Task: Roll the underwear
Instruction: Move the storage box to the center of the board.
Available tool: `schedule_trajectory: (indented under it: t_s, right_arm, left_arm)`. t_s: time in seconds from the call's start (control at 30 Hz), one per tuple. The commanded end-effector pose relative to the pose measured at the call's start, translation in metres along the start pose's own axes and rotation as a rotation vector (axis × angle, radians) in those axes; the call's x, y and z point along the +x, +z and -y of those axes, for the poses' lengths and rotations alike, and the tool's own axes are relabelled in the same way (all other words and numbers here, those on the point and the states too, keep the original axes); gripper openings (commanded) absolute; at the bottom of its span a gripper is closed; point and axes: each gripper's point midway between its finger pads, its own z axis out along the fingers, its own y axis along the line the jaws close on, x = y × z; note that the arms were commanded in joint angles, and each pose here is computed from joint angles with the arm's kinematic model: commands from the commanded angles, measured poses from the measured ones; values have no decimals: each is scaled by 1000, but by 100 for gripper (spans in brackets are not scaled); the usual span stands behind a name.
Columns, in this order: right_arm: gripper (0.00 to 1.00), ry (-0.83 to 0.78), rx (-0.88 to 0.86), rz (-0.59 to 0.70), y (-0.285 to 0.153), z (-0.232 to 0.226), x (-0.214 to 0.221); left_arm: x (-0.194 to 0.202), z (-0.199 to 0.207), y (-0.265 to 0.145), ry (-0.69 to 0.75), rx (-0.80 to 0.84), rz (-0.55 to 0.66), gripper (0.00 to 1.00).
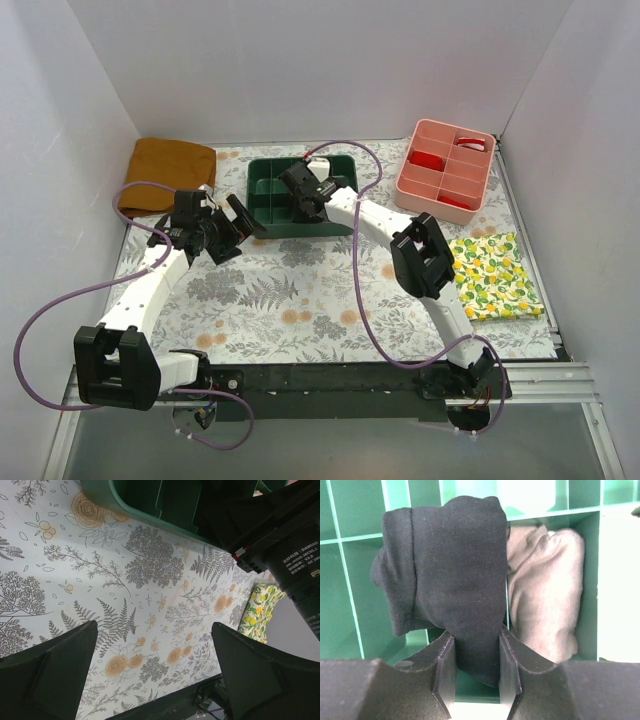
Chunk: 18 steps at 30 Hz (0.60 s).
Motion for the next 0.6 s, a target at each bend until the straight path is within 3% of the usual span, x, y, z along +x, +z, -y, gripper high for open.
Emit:
schedule_trajectory:
  t_s: [0.0, 0.33, 0.57]
  right_arm:
    - [1, -53, 50, -15, -19, 28, -2]
    - [1, -154, 71, -14, -41, 65, -1]
    - [1, -41, 3, -61, -39, 58, -1]
  left_arm:
    - [-15, 15, -7, 45, 40, 33, 98]
    - [-41, 40, -2, 88, 68, 28, 98]
    - [-34, 70, 4, 120, 227, -66, 95]
